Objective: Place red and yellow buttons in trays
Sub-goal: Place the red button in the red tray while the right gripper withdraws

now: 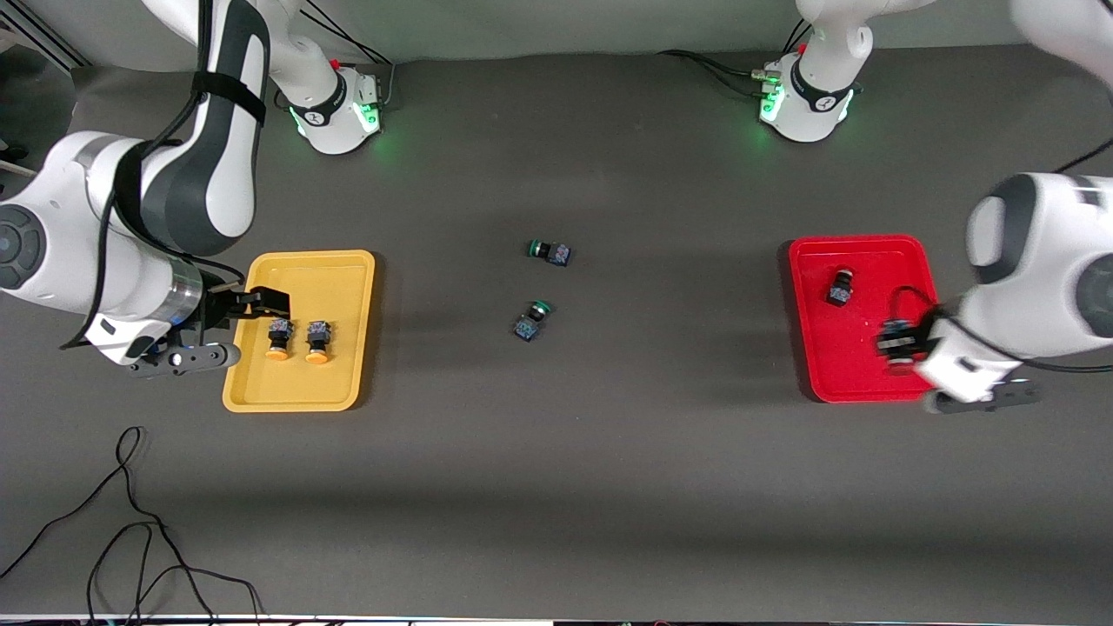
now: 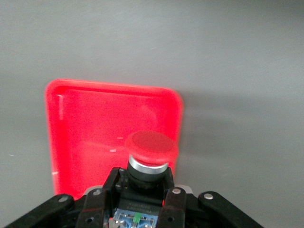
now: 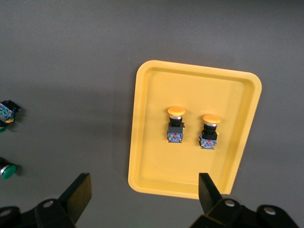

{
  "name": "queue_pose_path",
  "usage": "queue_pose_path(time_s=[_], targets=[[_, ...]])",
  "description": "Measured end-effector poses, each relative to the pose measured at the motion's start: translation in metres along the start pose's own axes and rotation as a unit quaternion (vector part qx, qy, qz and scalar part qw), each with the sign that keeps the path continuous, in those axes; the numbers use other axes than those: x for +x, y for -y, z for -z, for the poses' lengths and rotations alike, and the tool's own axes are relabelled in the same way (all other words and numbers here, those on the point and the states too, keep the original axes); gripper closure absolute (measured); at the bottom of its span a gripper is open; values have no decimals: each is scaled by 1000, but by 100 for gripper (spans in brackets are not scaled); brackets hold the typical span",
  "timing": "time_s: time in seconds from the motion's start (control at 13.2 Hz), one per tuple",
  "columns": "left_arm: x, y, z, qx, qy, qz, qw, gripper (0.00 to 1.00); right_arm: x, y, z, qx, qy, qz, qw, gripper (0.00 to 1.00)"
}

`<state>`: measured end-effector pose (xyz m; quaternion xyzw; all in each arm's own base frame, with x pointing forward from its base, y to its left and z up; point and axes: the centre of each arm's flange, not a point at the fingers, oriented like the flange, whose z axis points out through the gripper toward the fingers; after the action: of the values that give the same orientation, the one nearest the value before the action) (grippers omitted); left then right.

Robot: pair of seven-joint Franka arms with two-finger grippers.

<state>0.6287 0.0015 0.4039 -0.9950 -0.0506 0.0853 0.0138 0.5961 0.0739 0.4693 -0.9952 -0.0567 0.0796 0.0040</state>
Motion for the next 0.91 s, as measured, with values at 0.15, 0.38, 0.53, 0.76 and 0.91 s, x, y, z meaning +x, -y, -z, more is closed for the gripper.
queue_pose_path(time_s=[0.15,0.38,0.53,0.76,0.91], targets=[[0,64,-29,-10,3,-16,1000,60,-3,-3,15,-15,1,2,1000,0],[-19,115,-100,-20,-16,-31,999,60,-10,-18,25,-22,19,-13,999,0],[-39,107,-152,-24,-36,-37,998,60,-13,-30,28,-17,31,-20,999,0],[-67,93,-202,-29,-54,-45,997,60,-28,-47,51,8,20,-20,1000,0],[-76,89,-218,-33,-53,-47,997,60,-39,-59,63,18,10,-18,1000,0]])
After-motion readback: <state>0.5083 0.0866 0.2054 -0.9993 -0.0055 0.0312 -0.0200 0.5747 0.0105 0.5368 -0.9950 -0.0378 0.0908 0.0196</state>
